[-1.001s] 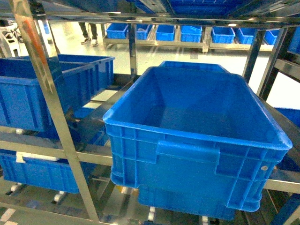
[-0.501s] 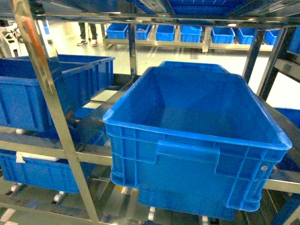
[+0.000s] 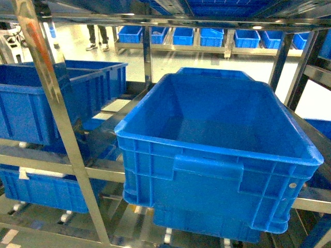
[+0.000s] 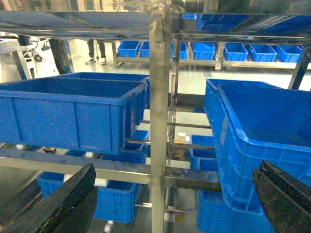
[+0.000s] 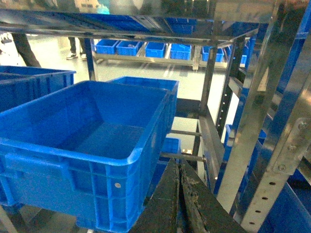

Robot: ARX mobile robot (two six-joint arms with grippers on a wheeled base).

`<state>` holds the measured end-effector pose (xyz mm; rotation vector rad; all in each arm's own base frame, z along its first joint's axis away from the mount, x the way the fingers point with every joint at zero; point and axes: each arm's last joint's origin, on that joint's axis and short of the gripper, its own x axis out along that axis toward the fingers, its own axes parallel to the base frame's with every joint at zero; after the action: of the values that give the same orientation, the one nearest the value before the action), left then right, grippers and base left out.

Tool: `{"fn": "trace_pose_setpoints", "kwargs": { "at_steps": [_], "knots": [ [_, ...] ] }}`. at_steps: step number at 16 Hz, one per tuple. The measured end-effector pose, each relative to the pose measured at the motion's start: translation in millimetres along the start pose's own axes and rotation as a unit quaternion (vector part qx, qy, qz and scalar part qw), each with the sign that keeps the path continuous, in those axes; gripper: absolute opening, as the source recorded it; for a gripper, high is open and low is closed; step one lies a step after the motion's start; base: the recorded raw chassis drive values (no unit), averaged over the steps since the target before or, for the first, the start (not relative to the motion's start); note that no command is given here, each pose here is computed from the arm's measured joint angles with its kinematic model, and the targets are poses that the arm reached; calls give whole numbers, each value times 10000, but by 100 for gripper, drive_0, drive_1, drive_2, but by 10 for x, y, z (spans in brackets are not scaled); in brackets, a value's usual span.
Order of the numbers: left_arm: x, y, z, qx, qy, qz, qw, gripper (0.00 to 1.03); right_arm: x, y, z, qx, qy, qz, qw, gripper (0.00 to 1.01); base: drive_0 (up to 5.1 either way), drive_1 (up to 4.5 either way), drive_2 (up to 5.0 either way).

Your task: Pick red block from blue box to shelf

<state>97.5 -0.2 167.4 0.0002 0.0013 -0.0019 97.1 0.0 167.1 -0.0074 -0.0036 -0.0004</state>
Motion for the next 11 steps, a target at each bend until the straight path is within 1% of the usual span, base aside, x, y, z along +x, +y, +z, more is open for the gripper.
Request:
{"fn": "trace_pose_setpoints", "kwargs": {
  "at_steps": [7,8,10,11],
  "knots": [
    [0,0,0,0,-2,4,10000,98,0,0,1,-2,-4,0,10000,2,0,0,0],
    [0,0,0,0,-2,4,10000,98,0,0,1,0,-4,0,10000,17,0,0,0],
    [0,0,0,0,-2,4,10000,98,0,0,1,0,-4,0,10000,41,0,0,0],
    [0,0,0,0,-2,4,10000,98,0,0,1,0,-4,0,10000,56,0,0,0]
  ]
}}
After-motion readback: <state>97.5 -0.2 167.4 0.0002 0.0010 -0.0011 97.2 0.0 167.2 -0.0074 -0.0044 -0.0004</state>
